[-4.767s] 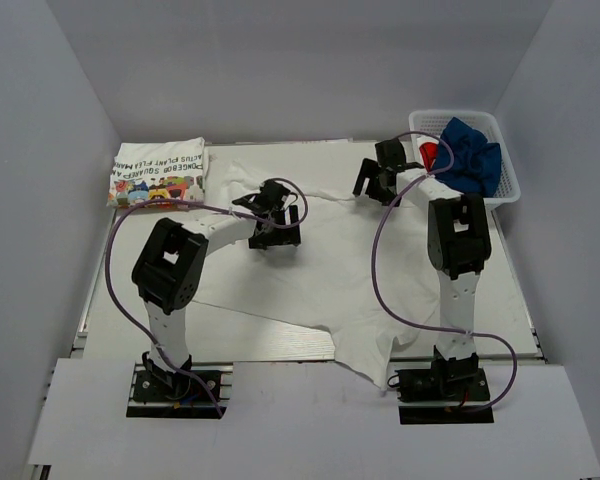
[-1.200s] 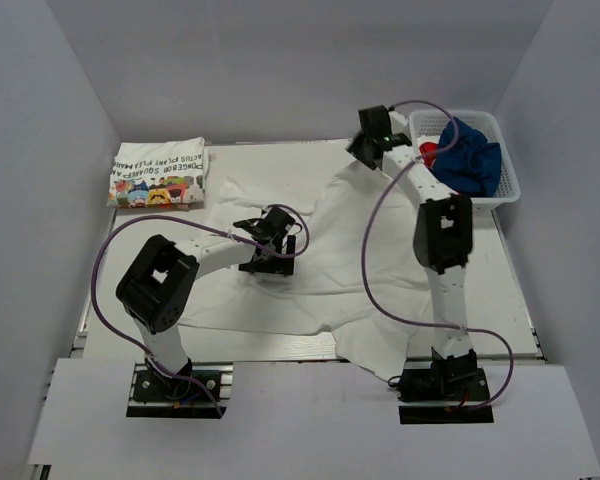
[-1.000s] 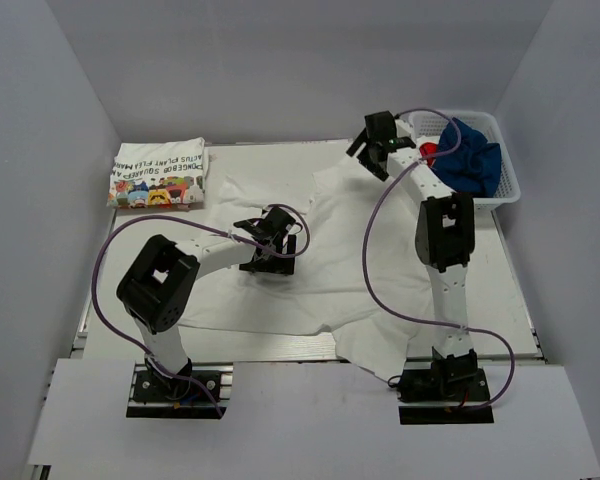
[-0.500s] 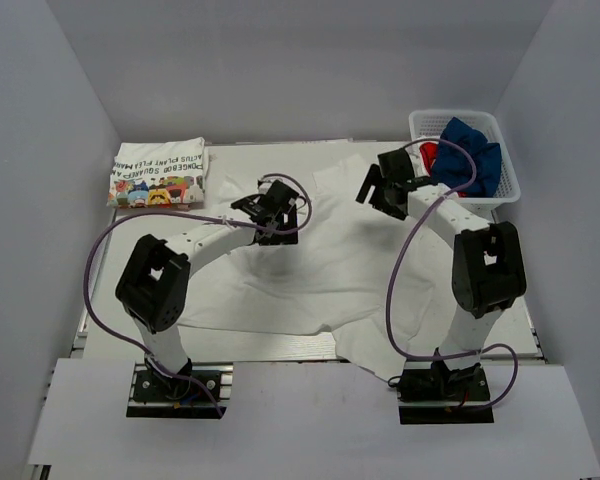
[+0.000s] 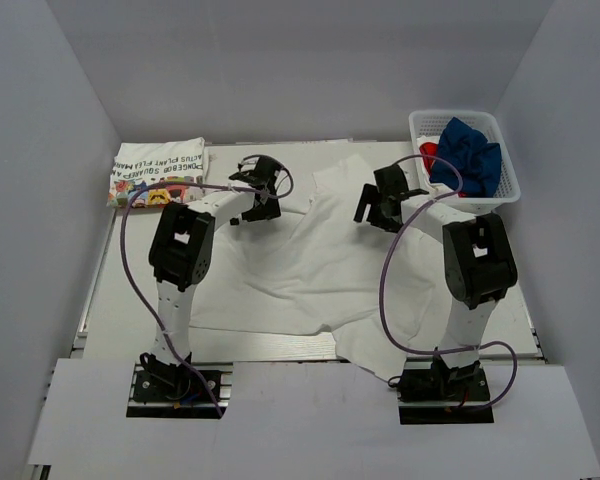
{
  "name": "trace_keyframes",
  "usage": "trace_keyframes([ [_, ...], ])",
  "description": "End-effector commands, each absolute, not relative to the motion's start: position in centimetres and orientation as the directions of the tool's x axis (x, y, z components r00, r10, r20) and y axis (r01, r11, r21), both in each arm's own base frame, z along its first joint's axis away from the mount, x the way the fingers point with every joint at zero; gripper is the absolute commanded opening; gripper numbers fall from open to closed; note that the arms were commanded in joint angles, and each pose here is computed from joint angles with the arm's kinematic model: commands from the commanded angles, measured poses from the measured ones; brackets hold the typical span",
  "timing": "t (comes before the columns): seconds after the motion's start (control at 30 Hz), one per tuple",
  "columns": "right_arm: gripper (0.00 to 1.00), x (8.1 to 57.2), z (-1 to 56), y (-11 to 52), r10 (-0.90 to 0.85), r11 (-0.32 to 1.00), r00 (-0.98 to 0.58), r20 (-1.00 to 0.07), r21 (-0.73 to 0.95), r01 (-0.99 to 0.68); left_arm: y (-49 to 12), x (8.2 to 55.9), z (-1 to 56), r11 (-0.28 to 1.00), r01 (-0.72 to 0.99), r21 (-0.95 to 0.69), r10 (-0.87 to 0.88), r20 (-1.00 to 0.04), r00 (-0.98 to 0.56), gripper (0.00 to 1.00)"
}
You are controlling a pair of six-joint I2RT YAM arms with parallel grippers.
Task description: Fold and stack the t-shirts
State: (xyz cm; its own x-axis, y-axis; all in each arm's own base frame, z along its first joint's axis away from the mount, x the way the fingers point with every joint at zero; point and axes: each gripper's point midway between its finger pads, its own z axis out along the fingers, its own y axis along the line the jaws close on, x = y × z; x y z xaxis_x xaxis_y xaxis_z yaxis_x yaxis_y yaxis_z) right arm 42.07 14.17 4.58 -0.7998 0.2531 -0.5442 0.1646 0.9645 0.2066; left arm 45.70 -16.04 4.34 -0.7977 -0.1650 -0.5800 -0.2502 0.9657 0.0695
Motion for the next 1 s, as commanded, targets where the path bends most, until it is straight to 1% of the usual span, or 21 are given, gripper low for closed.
trace_keyframes([
  [0.0,0.9,43.5,4.3,14.4,0.221,0.972,-0.799,-0.559,0.196,0.131,-16.5,48.1,6.0,0.974,-0.228,0.015,-0.17,-0.617,-0.768,1.0],
  [0.07,0.9,43.6,3.7,14.5,0.213,0.973,-0.808,-0.55,0.191,0.126,-16.9,49.8,5.2,0.978,-0.211,0.004,-0.164,-0.615,-0.771,1.0],
  [0.1,0.9,43.6,3.5,14.3,0.213,0.974,-0.81,-0.546,0.185,0.131,-16.4,49.8,4.4,0.976,-0.217,0.016,-0.166,-0.591,-0.789,1.0],
  [0.13,0.9,43.5,3.3,14.1,0.212,0.975,-0.811,-0.545,0.175,0.137,-16.2,51.1,5.2,0.973,-0.23,0.003,-0.181,-0.605,-0.776,1.0],
  [0.2,0.9,43.4,2.5,13.8,0.207,0.977,-0.821,-0.533,0.157,0.144,-15.5,51.2,2.5,0.97,-0.24,0.045,-0.175,-0.557,-0.812,1.0],
  [0.23,0.9,43.5,2.3,13.7,0.205,0.977,-0.823,-0.529,0.154,0.145,-15.1,52.5,3.2,0.964,-0.265,0.028,-0.203,-0.569,-0.797,1.0],
  [0.27,0.9,43.7,2.2,13.7,0.206,0.977,-0.824,-0.527,0.152,0.147,-14.7,52.8,2.8,0.958,-0.285,0.03,-0.22,-0.559,-0.799,1.0],
  [0.37,0.9,44.3,1.3,12.8,0.217,0.976,-0.832,-0.511,0.13,0.175,-13.5,53.5,0.9,0.931,-0.365,-0.004,-0.32,-0.488,-0.812,1.0],
  [0.43,0.9,44.1,0.1,11.6,0.239,0.971,-0.853,-0.465,0.106,0.214,-12.9,54.1,0.1,0.914,-0.405,-0.022,-0.366,-0.474,-0.801,1.0],
  [0.47,0.9,45.2,1.0,11.6,0.255,0.967,-0.84,-0.48,0.119,0.226,-12.1,54.3,0.1,0.904,-0.426,-0.026,-0.387,-0.473,-0.792,1.0],
  [0.5,0.9,45.3,-0.1,10.9,0.266,0.964,-0.848,-0.459,0.111,0.243,-12.4,54.4,-0.3,0.906,-0.422,-0.035,-0.388,-0.465,-0.796,1.0],
  [0.53,0.9,45.6,0.0,10.7,0.269,0.963,-0.846,-0.46,0.107,0.248,-11.9,55.0,0.2,0.901,-0.429,-0.056,-0.404,-0.468,-0.786,1.0],
  [0.6,0.9,47.1,0.2,10.2,0.285,0.958,-0.835,-0.471,0.116,0.261,-11.7,55.6,-0.7,0.902,-0.425,-0.071,-0.408,-0.461,-0.788,1.0],
  [0.67,0.9,47.9,0.4,9.7,0.288,0.957,-0.83,-0.478,0.111,0.268,-12.2,57.4,0.1,0.905,-0.405,-0.131,-0.415,-0.485,-0.77,1.0],
  [0.7,0.9,49.0,0.9,10.0,0.282,0.959,-0.821,-0.496,0.125,0.254,-12.1,58.4,0.7,0.901,-0.401,-0.164,-0.426,-0.499,-0.754,1.0],
  [0.73,0.9,49.4,1.1,10.0,0.284,0.959,-0.817,-0.502,0.129,0.254,-12.6,58.7,0.3,0.908,-0.377,-0.183,-0.416,-0.496,-0.762,1.0],
  [0.8,0.9,50.9,2.1,10.4,0.274,0.962,-0.802,-0.532,0.145,0.232,-13.3,60.6,1.9,0.904,-0.354,-0.239,-0.426,-0.546,-0.721,1.0],
  [0.87,0.9,51.4,2.4,10.3,0.267,0.964,-0.801,-0.536,0.137,0.229,-13.9,61.7,3.1,0.901,-0.328,-0.283,-0.433,-0.569,-0.699,1.0],
  [0.93,0.9,52.3,3.4,10.2,0.23,0.973,-0.796,-0.56,0.124,0.195,-15.1,62.2,4.1,0.908,-0.261,-0.327,-0.411,-0.576,-0.707,1.0],
  [0.97,0.9,52.6,4.2,10.9,0.219,0.975,-0.795,-0.566,0.145,0.166,-15.6,62.8,6.0,0.907,-0.221,-0.357,-0.405,-0.602,-0.688,1.0],
])
